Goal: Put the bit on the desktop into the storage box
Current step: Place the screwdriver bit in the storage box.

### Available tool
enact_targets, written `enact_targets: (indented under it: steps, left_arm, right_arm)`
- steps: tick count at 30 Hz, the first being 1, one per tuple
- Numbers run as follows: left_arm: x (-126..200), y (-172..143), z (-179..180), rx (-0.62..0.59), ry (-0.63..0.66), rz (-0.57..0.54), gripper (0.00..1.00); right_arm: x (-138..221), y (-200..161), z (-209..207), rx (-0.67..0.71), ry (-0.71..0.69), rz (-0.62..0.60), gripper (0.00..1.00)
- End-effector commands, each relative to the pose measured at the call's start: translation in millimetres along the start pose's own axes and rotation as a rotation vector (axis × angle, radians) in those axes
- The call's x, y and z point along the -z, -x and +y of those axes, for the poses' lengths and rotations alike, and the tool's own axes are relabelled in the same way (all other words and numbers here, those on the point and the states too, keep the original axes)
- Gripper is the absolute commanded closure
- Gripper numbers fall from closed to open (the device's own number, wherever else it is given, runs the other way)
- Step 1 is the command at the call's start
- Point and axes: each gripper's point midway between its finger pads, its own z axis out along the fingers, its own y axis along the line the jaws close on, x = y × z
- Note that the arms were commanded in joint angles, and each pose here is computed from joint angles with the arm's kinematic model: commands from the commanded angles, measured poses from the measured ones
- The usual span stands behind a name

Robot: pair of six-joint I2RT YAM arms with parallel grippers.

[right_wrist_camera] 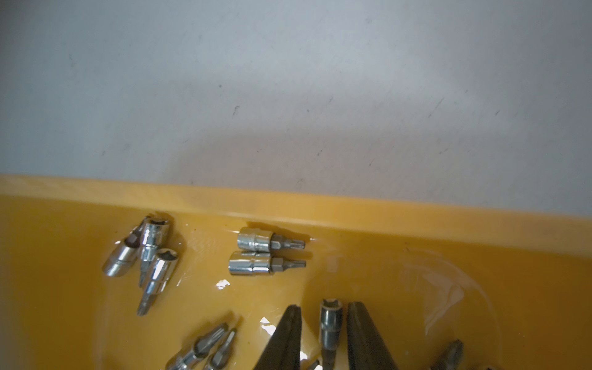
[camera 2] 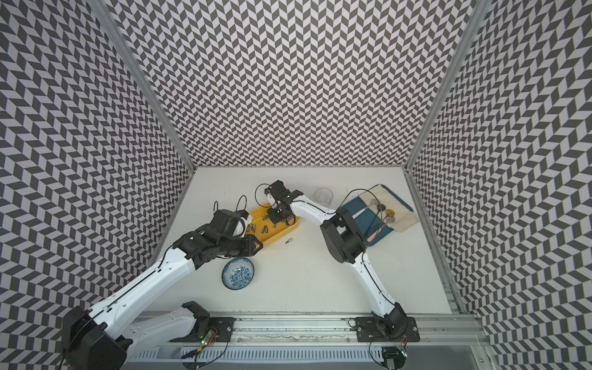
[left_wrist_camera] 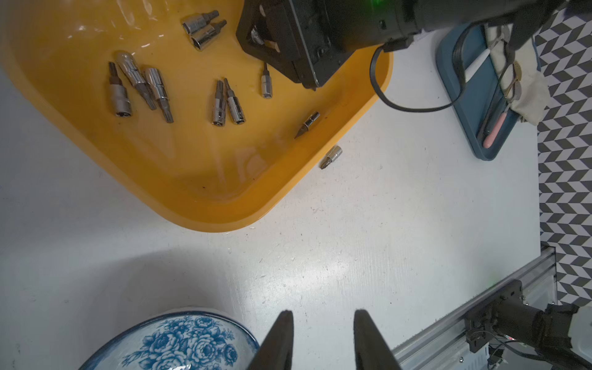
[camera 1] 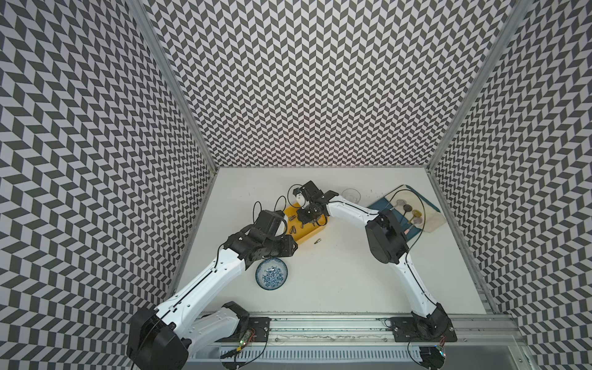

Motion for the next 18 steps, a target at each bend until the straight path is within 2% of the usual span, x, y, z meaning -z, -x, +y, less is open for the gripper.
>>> enact_targets:
  steps: [1, 6, 11, 15, 18]
  left_arm:
    - [5, 5, -6, -0.004, -0.031, -0.021, 0.65]
    - [7, 4, -4, -0.004, -0.02, -0.019, 0.64]
    - [6, 0, -2, -0.003, -0.018, -0.016, 0.64]
    - [4, -4, 1, -0.003, -0.012, -0.007, 0.64]
    - [4, -4, 1, -0.001, -0.014, -0.008, 0.64]
  right_arm:
    - [37, 35, 6, 0.007, -0.003, -0.096, 0.64]
    - [91, 70, 11, -0.004, -0.028, -0.217, 0.57]
    - [143, 79, 7, -0.062, -0.082, -0.285, 0.55]
    - [167, 52, 0, -0.14, -0.127, -0.245, 0.55]
    - [171, 16, -3, -0.187, -0.131, -0.193, 0.54]
